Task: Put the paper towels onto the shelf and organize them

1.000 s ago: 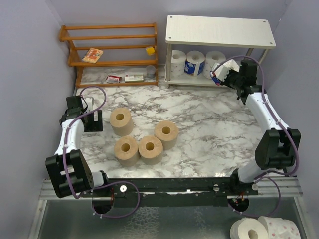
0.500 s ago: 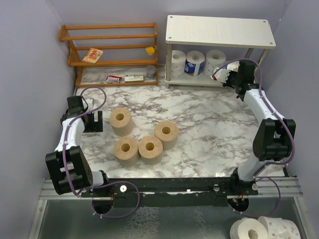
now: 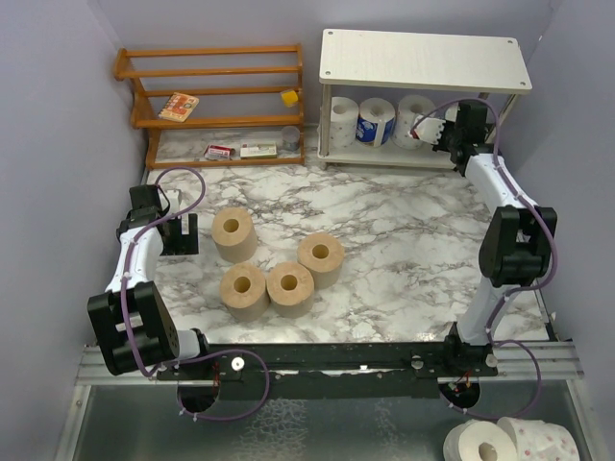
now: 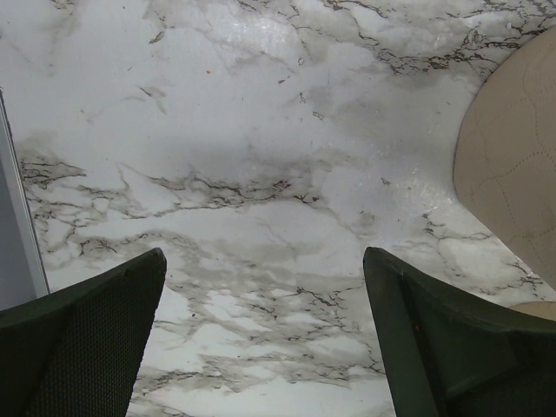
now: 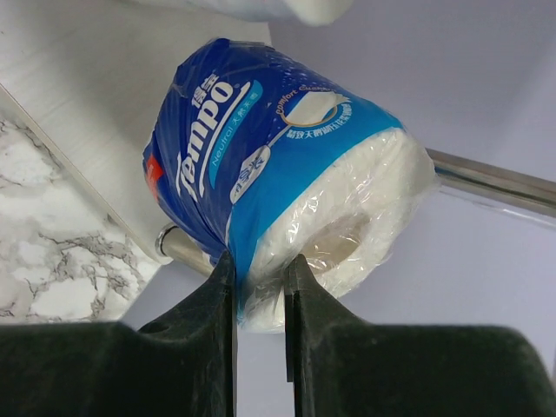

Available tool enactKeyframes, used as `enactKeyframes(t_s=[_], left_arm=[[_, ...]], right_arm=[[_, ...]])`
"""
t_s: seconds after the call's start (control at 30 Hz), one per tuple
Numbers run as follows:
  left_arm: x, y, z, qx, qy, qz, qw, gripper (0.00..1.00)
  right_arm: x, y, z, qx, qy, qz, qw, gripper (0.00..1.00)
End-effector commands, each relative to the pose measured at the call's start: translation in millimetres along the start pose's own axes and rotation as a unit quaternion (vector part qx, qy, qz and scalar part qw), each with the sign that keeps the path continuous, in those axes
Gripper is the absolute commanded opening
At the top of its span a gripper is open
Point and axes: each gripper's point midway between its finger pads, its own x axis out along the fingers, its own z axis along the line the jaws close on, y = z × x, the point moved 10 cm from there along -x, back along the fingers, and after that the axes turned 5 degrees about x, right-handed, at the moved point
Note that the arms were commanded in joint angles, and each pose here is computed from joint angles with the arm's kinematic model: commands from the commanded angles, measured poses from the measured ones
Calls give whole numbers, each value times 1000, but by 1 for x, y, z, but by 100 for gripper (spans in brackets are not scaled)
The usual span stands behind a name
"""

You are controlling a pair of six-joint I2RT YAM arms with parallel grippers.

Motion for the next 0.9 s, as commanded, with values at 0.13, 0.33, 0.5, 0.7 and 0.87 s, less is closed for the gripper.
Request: enactKeyframes(t_s=[0.13,0.33,0.5,0.7,0.87], left_arm=[[-5,-5,3,-1,-8,-18,1000,99],[-3,-5,3,-2,-5,-15,1000,99],[-2,-4,3,-2,-7,-9,1000,99],[-7,-5,3,-1,-10,-22,1000,99],[-8,-6,3,-1,-9,-23,1000,99]], right_arm=[[10,7,-13,-32,40,42,998,1],[12,9,-16,-34,59,52,996,1],[14,10,-17,-28,81,61,994,9],[5,10,-18,-1,95,52,994,28],[2,12,-9,8,88,44,995,41]])
